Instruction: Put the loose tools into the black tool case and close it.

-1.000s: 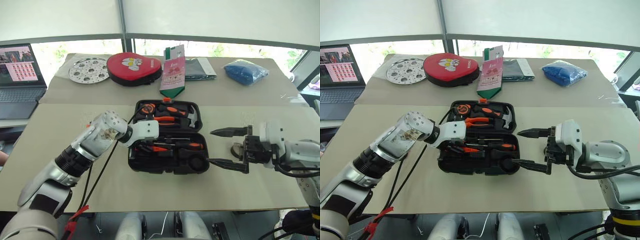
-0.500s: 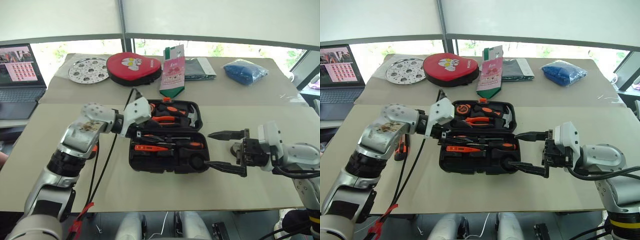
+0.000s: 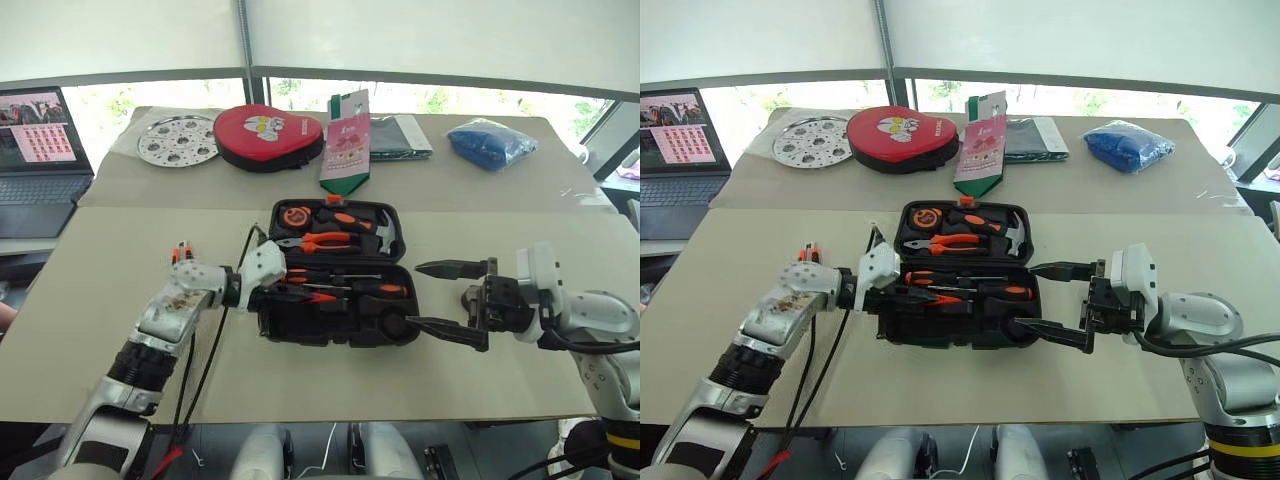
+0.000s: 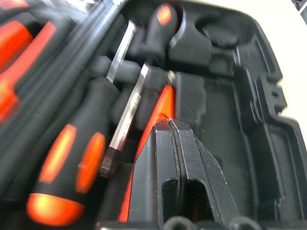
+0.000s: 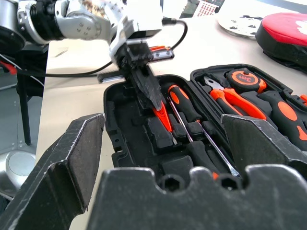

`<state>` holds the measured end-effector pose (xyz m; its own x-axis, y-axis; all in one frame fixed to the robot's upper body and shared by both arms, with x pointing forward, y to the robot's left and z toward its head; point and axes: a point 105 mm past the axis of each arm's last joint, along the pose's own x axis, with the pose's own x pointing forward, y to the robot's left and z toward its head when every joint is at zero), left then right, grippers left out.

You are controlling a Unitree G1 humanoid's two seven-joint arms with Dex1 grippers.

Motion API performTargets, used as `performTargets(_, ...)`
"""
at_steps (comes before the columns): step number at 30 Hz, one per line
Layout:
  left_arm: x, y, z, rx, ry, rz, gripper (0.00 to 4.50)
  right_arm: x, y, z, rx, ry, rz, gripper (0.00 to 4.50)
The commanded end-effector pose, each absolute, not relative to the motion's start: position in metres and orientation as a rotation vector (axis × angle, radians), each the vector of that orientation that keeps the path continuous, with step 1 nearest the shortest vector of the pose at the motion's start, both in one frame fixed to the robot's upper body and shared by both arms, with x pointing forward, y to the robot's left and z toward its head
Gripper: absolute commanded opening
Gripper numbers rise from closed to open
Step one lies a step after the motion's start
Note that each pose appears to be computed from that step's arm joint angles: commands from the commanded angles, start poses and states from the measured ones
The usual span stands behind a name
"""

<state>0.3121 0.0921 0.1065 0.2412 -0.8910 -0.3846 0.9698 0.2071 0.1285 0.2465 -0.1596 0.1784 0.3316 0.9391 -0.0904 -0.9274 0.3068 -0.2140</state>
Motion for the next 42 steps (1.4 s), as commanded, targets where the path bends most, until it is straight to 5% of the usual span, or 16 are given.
performTargets(1,0.311,0.093,0.091,0.405,0.306,-1.297,0.05,0.245,-0.161,0.188,-0.258,-0.107,1.231,4.5)
performTargets(8,0.307,0.098,0.071,0.363,0.419,-1.231,0.05,0.244,-0.159,0.186,-0.246,-0.11,1.235,4.5)
performTargets(13,0.303,0.107,0.095,0.345,0.268,-1.2,0.05,0.245,-0.159,0.186,-0.246,-0.12,1.231,4.5)
performTargets(17,0.304,0.138,0.142,0.282,-0.015,-0.997,1.08,0.248,-0.163,0.188,-0.249,-0.171,1.208,4.5)
performTargets(19,0.295,0.162,0.154,0.259,-0.083,-0.895,1.96,0.249,-0.165,0.188,-0.248,-0.202,1.199,4.5)
performTargets(26,0.231,0.249,0.147,0.2,-0.06,-0.492,4.34,0.247,-0.167,0.179,-0.322,-0.346,1.164,4.5)
performTargets(29,0.182,0.305,0.119,0.137,0.118,-0.193,4.43,0.228,-0.155,0.176,-0.273,-0.461,1.248,4.5)
performTargets(34,0.157,0.329,0.103,0.12,0.268,-0.044,4.43,0.225,-0.15,0.174,-0.166,-0.403,1.297,4.5)
performTargets(42,0.217,0.293,0.131,-0.02,0.236,-0.093,4.43,0.235,-0.14,0.193,-0.172,-0.405,1.348,4.5)
